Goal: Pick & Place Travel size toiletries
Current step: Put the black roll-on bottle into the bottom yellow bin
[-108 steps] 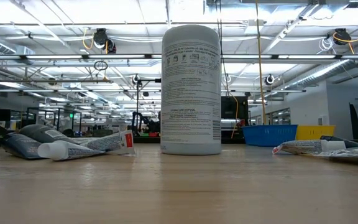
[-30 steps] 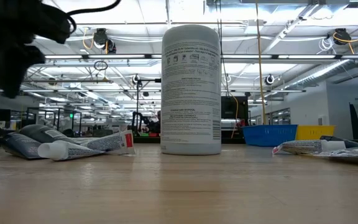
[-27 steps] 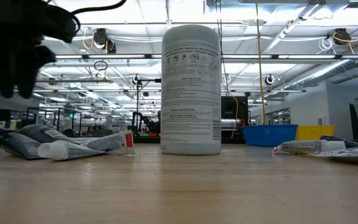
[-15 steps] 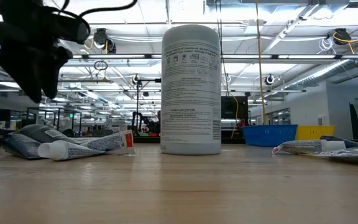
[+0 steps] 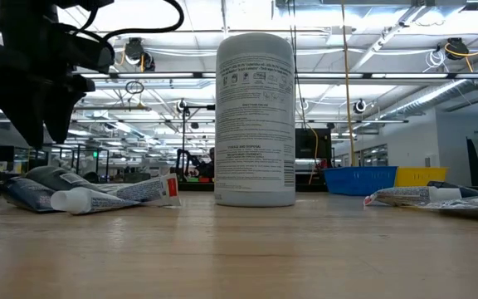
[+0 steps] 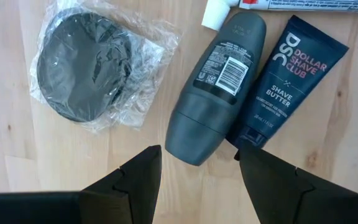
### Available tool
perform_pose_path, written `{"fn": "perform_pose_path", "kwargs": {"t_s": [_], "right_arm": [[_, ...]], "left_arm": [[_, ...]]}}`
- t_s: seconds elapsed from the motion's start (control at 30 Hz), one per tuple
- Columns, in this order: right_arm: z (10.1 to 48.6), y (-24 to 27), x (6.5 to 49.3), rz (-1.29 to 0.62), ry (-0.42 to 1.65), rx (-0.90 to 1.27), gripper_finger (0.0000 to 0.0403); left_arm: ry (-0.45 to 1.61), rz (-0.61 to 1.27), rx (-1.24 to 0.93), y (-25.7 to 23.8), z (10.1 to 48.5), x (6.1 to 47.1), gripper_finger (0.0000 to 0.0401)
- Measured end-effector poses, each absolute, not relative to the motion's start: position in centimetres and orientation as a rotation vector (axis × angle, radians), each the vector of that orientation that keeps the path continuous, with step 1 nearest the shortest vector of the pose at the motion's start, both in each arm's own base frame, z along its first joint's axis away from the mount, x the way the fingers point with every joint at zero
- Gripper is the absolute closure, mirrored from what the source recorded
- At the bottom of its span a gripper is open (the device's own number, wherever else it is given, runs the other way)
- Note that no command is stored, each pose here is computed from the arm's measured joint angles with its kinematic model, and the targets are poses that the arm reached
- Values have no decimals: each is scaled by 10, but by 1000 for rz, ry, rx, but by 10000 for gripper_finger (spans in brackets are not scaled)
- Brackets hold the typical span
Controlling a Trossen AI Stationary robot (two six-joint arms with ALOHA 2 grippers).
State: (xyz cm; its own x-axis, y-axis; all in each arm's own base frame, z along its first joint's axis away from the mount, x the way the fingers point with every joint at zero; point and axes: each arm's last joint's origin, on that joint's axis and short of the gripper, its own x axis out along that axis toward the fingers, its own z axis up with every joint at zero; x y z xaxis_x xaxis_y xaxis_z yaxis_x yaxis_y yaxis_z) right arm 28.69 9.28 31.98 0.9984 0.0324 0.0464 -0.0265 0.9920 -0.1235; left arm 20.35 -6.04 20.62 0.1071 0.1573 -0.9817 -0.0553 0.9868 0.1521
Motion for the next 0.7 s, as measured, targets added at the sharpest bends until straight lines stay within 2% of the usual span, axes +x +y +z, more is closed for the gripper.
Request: {"fn": "perform_pose_path", "kwargs": {"t_s": [0.27,0.7], "right_arm": [[320,93,287,29,-48,-128,232],[318,93,287,31,-26,-135,232]], "left_arm": [[1415,120,112,-61,205,210,187],[1627,67,234,-57,161,229,187]]}}
